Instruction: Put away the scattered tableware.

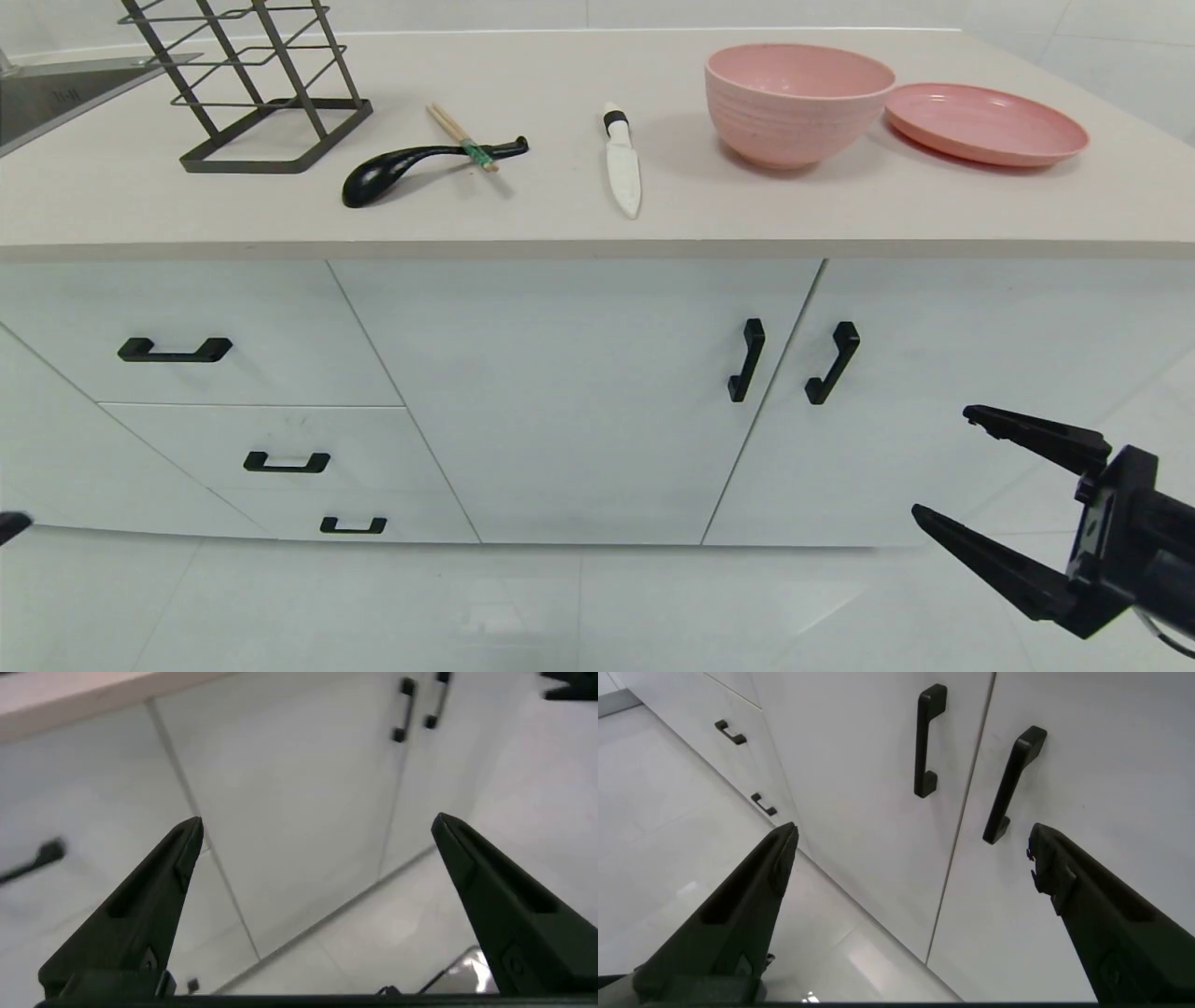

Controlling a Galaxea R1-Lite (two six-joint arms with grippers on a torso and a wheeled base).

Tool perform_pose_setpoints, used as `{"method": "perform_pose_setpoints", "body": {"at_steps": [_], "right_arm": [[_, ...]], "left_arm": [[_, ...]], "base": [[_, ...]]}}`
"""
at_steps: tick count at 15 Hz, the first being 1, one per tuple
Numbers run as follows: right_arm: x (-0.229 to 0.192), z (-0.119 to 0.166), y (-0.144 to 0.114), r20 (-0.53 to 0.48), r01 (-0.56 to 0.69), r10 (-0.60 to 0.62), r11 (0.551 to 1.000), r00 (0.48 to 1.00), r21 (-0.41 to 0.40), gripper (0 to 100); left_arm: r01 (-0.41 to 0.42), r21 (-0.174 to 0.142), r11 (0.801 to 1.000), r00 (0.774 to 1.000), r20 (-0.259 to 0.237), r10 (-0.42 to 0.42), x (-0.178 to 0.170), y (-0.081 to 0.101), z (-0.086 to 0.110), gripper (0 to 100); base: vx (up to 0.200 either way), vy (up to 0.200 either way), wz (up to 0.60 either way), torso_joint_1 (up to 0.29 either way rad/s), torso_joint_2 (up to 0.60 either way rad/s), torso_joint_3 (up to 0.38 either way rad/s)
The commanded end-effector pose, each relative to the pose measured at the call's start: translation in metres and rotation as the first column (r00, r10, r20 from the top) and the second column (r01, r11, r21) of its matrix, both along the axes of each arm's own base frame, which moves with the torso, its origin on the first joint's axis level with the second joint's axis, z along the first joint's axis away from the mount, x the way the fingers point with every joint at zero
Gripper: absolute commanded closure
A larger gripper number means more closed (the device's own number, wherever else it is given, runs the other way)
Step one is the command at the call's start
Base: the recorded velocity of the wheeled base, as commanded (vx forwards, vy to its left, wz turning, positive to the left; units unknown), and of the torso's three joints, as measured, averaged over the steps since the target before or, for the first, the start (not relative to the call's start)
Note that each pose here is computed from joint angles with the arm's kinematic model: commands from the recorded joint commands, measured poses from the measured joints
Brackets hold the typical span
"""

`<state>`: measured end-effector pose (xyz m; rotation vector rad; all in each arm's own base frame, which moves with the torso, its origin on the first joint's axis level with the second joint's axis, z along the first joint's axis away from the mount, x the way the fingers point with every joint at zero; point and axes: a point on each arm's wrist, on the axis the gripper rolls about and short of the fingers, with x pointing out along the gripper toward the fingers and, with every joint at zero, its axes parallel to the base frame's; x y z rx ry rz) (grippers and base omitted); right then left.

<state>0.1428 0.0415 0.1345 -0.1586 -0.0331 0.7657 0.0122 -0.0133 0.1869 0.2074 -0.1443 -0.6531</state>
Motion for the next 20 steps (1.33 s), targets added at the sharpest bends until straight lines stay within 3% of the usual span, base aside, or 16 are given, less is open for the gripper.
{"method": "perform_pose_setpoints", "body": {"at_steps": [1, 2, 4, 5, 6, 7, 9, 11, 12, 14, 19, 20], "right_arm": [[0.000, 0.000, 0.001, 0.002, -0.008, 0.008, 1.000, 1.000, 0.000, 0], [-0.001, 0.000, 0.004, 0.004, -0.030, 0.030, 1.000, 1.000, 0.001, 0], [-0.002, 0.000, 0.007, 0.004, -0.047, 0.047, 0.999, 0.999, 0.001, 0], [-0.002, 0.000, 0.007, 0.005, -0.050, 0.050, 0.999, 0.999, 0.001, 0], [-0.002, 0.001, 0.007, 0.008, -0.050, 0.050, 0.999, 0.999, 0.002, 0], [-0.003, 0.001, 0.007, 0.009, -0.047, 0.046, 0.999, 0.999, 0.004, 0], [-0.003, 0.001, 0.006, 0.010, -0.045, 0.045, 0.999, 0.999, 0.003, 0], [-0.002, 0.002, 0.006, 0.010, -0.039, 0.039, 0.999, 0.999, 0.006, 0], [-0.002, 0.002, 0.005, 0.009, -0.036, 0.036, 0.999, 0.999, 0.007, 0], [-0.002, 0.002, 0.005, 0.010, -0.034, 0.034, 0.999, 0.999, 0.007, 0], [-0.001, 0.001, 0.005, 0.004, -0.036, 0.036, 0.999, 0.999, 0.005, 0], [-0.001, 0.000, 0.006, 0.002, -0.037, 0.037, 0.999, 0.999, 0.004, 0]], "left_arm": [[0.317, 0.135, 0.939, 0.948, -0.068, -0.310, 0.065, -0.021, 0.011, 0], [0.409, 0.144, 0.901, 0.912, -0.101, -0.398, 0.075, -0.028, 0.007, 0], [0.539, 0.125, 0.833, 0.839, -0.160, -0.519, 0.086, -0.041, 0.001, 0], [0.596, 0.115, 0.795, 0.800, -0.165, -0.576, 0.092, -0.047, 0.002, 0], [0.623, 0.111, 0.774, 0.780, -0.163, -0.605, 0.096, -0.050, 0.003, 0], [0.661, 0.122, 0.740, 0.749, -0.149, -0.645, 0.111, -0.060, 0.002, 0], [0.690, 0.120, 0.714, 0.723, -0.168, -0.670, 0.132, -0.074, -0.008, 0], [0.734, 0.111, 0.670, 0.678, -0.184, -0.712, 0.145, -0.091, -0.015, 0], [0.767, 0.108, 0.632, 0.640, -0.188, -0.745, 0.155, -0.108, -0.019, 0], [0.805, 0.097, 0.586, 0.593, -0.196, -0.781, 0.164, -0.130, -0.030, 0], [0.853, 0.023, 0.522, 0.513, -0.228, -0.828, 0.164, -0.158, -0.056, 0], [0.859, 0.026, 0.511, 0.504, -0.211, -0.837, 0.159, -0.158, -0.057, 0]], "base": [[0.000, 0.000, 0.00, 0.000, 0.00, 0.000], [0.000, 0.000, 0.00, 0.000, 0.00, 0.000], [0.000, 0.000, 0.00, 0.000, 0.00, 0.000], [0.000, 0.000, 0.00, 0.000, 0.00, 0.000], [0.000, 0.000, 0.00, 0.000, 0.00, 0.000], [0.000, 0.000, 0.00, 0.000, 0.00, 0.000], [0.000, 0.000, 0.00, 0.000, 0.00, 0.000], [0.000, 0.000, 0.00, 0.000, 0.00, 0.000], [0.000, 0.000, 0.00, 0.000, 0.00, 0.000], [0.000, 0.000, 0.00, 0.000, 0.00, 0.000], [0.000, -0.080, 0.00, 0.001, 0.00, 0.001], [0.000, -0.200, 0.00, -0.002, 0.00, 0.002]]}}
